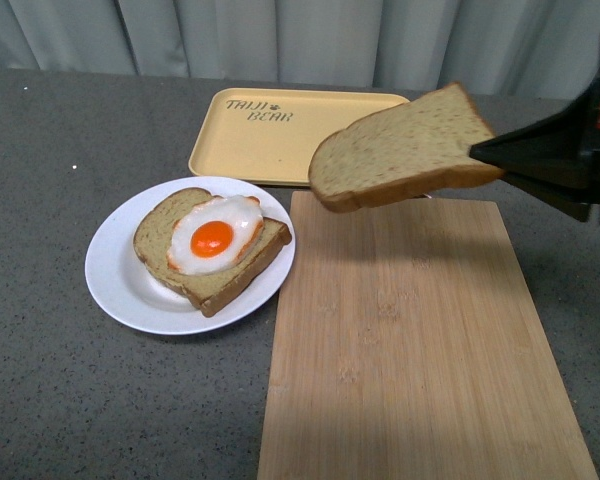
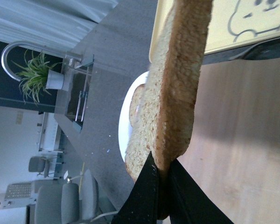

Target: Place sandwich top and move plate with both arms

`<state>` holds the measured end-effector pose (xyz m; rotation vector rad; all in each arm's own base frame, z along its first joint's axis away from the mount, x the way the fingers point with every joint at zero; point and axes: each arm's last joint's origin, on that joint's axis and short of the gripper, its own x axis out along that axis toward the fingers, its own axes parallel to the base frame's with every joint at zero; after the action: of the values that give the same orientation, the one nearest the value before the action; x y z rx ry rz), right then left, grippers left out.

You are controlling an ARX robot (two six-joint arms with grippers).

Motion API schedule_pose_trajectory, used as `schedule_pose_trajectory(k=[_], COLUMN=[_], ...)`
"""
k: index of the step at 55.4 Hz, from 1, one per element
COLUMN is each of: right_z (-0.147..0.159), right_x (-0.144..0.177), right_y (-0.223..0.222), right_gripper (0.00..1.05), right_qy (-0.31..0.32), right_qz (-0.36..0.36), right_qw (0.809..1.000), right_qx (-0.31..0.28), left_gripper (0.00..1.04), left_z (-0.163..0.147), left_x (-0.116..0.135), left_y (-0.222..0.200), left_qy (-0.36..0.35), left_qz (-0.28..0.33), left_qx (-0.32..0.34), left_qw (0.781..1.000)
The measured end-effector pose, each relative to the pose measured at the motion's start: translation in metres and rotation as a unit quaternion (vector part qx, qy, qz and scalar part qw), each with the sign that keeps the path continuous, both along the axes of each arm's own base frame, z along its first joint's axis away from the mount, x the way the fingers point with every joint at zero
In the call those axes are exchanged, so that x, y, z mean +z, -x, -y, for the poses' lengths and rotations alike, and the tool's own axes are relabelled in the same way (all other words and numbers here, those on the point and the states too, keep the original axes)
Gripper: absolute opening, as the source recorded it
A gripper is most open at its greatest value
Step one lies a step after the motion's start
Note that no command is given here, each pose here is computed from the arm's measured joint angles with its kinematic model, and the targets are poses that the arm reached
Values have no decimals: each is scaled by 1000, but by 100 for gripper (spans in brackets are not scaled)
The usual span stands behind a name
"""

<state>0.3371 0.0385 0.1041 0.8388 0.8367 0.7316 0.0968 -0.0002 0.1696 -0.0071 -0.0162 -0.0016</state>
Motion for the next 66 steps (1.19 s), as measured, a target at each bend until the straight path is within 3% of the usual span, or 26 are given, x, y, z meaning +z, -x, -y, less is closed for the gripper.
schedule_pose_trajectory(k=[12, 20, 42, 52, 66], right_z=[-69, -98, -135, -128, -82], right_x=[-22, -35, -61, -65, -39], right_y=[-14, -17, -33, -25, -8], right_gripper=[2, 2, 2, 32, 76], right_qy=[-32, -33, -11, 10, 99], right_qz=[-48, -74, -115, -113, -50], right_qw=[998, 995, 990, 991, 994], right_qx=[38, 62, 79, 75, 7], left_gripper=[98, 98, 98, 98, 98], left_z=[0, 0, 0, 0, 0], left_x=[0, 0, 0, 0, 0], left_y=[0, 0, 0, 0, 0], left_qy=[0, 0, 0, 0, 0], left_qz=[0, 0, 0, 0, 0], left_qx=[0, 0, 0, 0, 0], left_qw=[1000, 1000, 1000, 1000, 1000])
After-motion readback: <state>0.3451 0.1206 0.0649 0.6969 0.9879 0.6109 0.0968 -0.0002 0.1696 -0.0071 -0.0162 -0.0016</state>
